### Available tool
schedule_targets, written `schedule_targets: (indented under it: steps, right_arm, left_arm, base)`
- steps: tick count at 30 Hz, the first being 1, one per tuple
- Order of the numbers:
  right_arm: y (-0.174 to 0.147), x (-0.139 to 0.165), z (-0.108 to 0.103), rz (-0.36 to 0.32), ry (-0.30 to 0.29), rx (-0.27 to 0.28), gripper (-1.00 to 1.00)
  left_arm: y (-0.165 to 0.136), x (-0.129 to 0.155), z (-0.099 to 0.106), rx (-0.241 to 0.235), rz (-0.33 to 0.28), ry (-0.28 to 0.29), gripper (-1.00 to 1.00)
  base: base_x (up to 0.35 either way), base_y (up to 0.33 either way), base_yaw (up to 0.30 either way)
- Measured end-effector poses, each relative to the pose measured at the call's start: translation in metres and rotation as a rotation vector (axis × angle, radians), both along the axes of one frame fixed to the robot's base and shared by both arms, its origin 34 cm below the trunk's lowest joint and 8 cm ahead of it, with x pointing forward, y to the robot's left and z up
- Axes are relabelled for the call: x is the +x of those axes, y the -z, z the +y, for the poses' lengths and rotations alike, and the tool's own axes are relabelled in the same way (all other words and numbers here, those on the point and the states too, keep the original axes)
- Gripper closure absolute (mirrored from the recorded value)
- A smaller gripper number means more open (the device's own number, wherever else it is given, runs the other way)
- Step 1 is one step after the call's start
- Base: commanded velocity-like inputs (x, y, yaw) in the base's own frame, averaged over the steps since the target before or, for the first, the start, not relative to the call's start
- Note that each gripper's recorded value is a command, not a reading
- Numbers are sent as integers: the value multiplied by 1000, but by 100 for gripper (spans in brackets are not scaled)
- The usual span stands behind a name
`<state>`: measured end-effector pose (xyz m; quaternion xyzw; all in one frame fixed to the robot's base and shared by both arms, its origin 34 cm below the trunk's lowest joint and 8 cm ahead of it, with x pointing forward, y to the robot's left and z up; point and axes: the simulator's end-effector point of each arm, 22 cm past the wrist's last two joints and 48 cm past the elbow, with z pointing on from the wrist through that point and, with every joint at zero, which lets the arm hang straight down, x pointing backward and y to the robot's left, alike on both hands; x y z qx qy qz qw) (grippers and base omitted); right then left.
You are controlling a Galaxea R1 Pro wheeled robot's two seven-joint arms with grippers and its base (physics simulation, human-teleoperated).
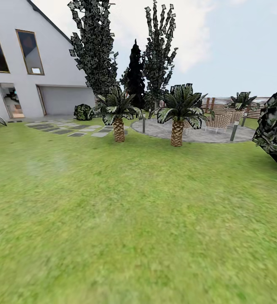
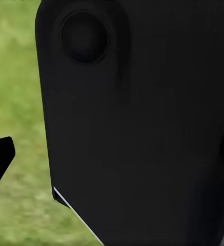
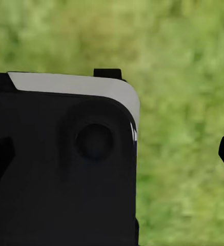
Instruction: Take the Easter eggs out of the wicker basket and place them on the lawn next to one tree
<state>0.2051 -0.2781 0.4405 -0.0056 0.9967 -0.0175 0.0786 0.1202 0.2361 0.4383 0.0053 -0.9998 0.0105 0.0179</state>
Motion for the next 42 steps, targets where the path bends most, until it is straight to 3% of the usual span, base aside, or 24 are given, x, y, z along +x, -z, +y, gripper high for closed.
schedule_targets:
  steps: [42]
  right_arm:
    - [1,-7,-2,6,-2,-3,-100]
  left_arm:
    - [-1,-14,0,0,36,-3,-100]
  base:
    - [0,0,37]
